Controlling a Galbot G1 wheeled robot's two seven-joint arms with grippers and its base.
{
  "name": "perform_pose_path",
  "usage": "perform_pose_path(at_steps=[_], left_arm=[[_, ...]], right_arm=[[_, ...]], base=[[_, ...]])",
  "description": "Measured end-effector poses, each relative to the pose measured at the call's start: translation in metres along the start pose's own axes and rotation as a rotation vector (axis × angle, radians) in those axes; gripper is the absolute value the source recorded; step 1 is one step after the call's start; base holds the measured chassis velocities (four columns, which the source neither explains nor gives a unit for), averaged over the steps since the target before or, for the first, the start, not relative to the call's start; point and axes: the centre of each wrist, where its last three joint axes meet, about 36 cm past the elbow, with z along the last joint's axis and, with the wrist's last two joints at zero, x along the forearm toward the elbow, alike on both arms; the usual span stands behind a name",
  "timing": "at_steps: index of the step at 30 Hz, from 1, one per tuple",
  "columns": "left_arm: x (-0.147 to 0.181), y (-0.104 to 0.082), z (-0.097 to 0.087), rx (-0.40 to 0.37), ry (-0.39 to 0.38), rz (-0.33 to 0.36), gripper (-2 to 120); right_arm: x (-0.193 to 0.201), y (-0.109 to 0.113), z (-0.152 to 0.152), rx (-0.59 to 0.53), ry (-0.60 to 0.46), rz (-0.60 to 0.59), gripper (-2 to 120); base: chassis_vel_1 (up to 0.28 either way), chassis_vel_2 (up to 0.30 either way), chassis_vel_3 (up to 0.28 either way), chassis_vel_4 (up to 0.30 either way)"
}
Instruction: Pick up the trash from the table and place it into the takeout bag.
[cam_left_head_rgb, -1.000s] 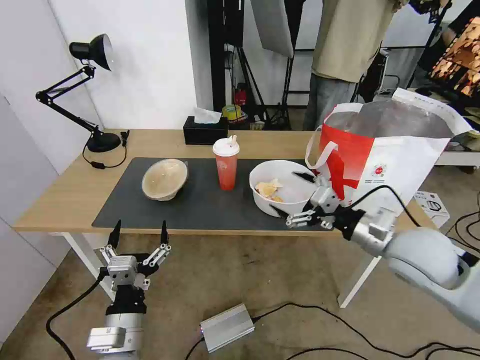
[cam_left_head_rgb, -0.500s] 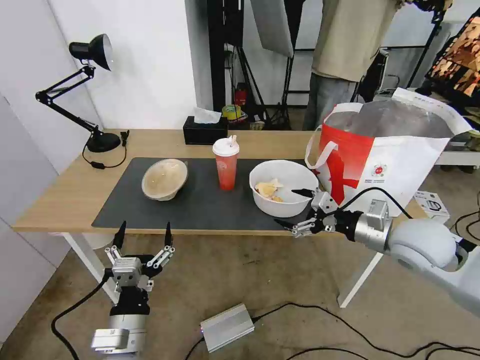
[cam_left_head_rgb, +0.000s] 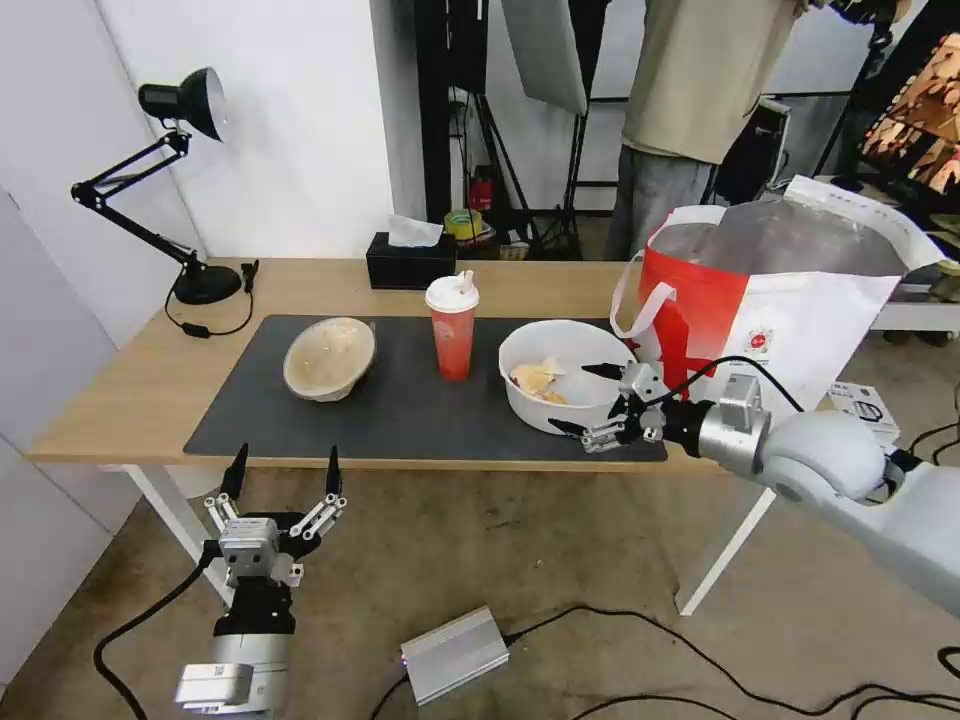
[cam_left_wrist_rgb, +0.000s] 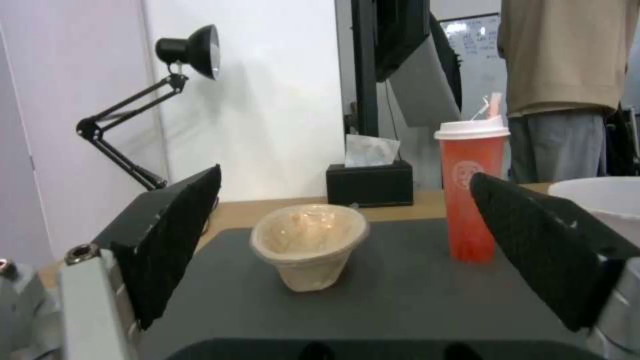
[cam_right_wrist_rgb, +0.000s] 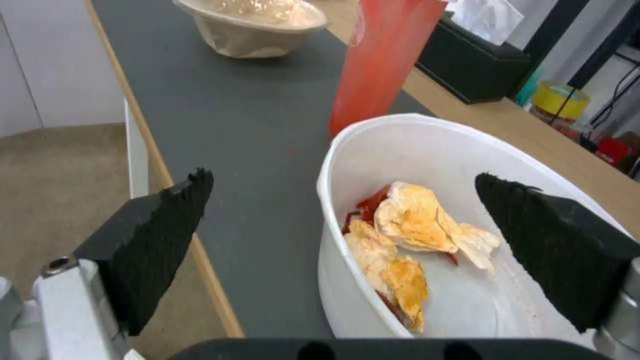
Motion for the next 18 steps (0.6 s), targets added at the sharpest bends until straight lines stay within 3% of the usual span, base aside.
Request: perform_pose_path(at_steps=[18], left_arm=[[-0.001, -0.002, 0.005, 0.009, 0.005, 0.006, 100]], right_arm=[[-0.022, -0.007, 0.016, -0.008, 0.043, -0.024, 100]], base=[[0.000, 0.000, 0.000, 0.000]])
